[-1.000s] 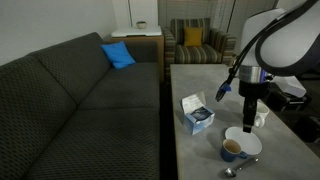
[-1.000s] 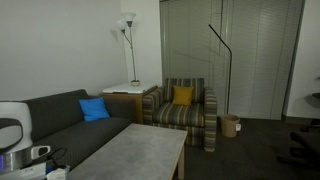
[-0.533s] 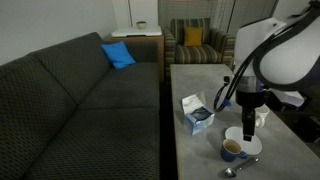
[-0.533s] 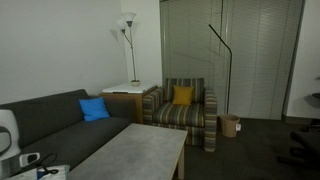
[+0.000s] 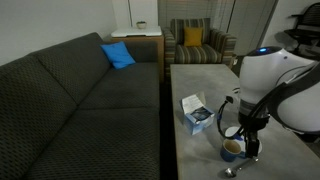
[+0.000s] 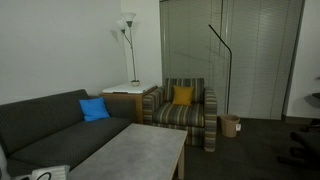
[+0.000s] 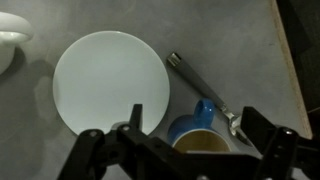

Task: Place the blue mug next to the white mug

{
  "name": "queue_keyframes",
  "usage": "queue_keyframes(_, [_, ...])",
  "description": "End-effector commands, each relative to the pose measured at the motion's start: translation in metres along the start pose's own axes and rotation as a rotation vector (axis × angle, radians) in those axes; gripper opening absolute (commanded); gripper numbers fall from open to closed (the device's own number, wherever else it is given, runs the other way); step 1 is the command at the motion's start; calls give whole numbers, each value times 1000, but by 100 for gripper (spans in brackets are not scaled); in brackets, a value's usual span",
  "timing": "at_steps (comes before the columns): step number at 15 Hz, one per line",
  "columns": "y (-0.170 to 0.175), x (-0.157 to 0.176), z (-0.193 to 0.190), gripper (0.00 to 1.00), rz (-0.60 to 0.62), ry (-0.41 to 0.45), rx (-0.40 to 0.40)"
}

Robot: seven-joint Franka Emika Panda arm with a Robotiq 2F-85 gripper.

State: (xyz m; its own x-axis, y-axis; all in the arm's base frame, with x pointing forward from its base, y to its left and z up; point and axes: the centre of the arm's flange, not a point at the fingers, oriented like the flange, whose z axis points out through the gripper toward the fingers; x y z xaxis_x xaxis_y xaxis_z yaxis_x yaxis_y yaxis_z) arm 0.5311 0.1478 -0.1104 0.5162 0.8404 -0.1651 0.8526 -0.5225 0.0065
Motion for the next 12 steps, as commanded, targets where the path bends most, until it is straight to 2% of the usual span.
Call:
queue_keyframes(1, [-7, -13, 23, 100, -7, 85, -60])
queue_keyframes(5, [-11, -15, 39, 100, -11, 143, -75])
queue_keyframes(12, [-20, -12, 45, 100, -25, 164, -72])
